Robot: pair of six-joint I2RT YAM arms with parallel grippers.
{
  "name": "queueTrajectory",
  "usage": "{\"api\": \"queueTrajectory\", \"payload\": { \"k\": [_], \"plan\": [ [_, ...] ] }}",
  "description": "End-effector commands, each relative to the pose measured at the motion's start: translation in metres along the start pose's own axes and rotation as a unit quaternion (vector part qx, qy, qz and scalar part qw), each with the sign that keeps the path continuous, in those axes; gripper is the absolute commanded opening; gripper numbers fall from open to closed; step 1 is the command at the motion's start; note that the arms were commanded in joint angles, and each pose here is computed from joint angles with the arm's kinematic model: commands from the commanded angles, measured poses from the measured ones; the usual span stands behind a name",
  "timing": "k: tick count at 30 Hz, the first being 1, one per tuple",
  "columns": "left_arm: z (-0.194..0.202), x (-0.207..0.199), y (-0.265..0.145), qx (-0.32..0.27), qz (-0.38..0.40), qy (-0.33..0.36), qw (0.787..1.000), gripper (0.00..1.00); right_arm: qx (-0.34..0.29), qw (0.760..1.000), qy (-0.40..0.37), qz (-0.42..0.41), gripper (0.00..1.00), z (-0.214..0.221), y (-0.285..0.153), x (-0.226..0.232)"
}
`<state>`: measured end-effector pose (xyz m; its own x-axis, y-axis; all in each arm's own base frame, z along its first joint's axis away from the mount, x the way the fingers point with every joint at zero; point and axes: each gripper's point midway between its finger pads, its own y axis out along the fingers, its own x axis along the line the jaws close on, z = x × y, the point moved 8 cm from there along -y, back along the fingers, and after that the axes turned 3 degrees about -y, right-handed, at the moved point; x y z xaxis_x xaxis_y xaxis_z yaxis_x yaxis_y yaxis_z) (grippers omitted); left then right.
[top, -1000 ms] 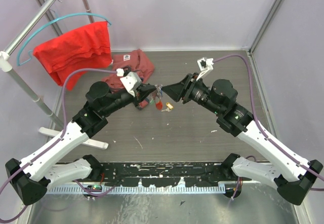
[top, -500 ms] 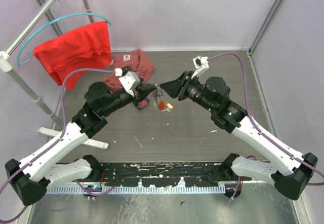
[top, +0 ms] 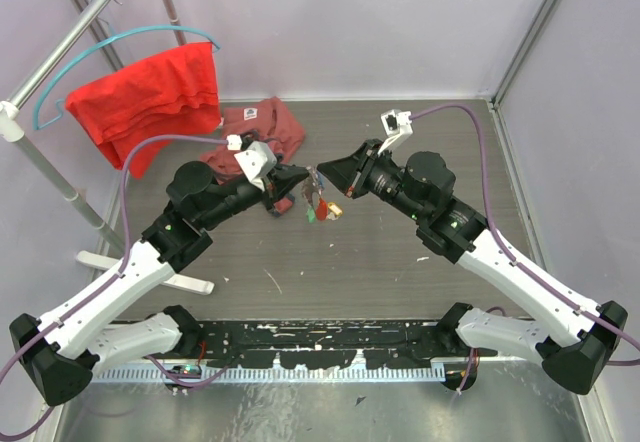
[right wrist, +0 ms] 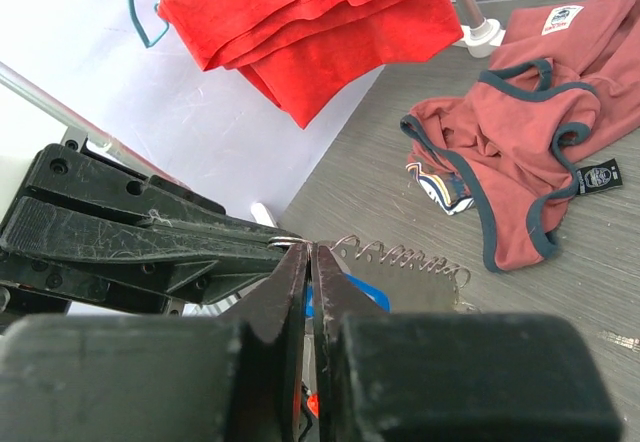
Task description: Put the keys on the keyring
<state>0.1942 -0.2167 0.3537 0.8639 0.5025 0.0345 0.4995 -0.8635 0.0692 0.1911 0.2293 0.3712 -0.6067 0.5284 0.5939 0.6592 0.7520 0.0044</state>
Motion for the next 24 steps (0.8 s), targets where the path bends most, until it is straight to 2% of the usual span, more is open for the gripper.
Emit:
{"api": "queueTrajectory", "payload": {
  "k": [1,8,24],
  "plan": [
    [-0.017,-0.002,-0.003,-0.041,0.008,0.01,0.999,0.0,-0.046,0.999,-0.003,-0.028,0.08,-0.022,-0.001,0.017],
    [-0.018,-0.002,-0.005,-0.049,0.006,0.013,0.999,0.0,-0.043,0.999,-0.002,-0.013,0.01,-0.022,-0.003,0.015],
    [-0.022,-0.003,-0.006,-0.069,0.008,0.016,0.997,0.0,-0.004,1.0,0.015,-0.015,0.01,-0.011,0.004,0.013]
  ]
}}
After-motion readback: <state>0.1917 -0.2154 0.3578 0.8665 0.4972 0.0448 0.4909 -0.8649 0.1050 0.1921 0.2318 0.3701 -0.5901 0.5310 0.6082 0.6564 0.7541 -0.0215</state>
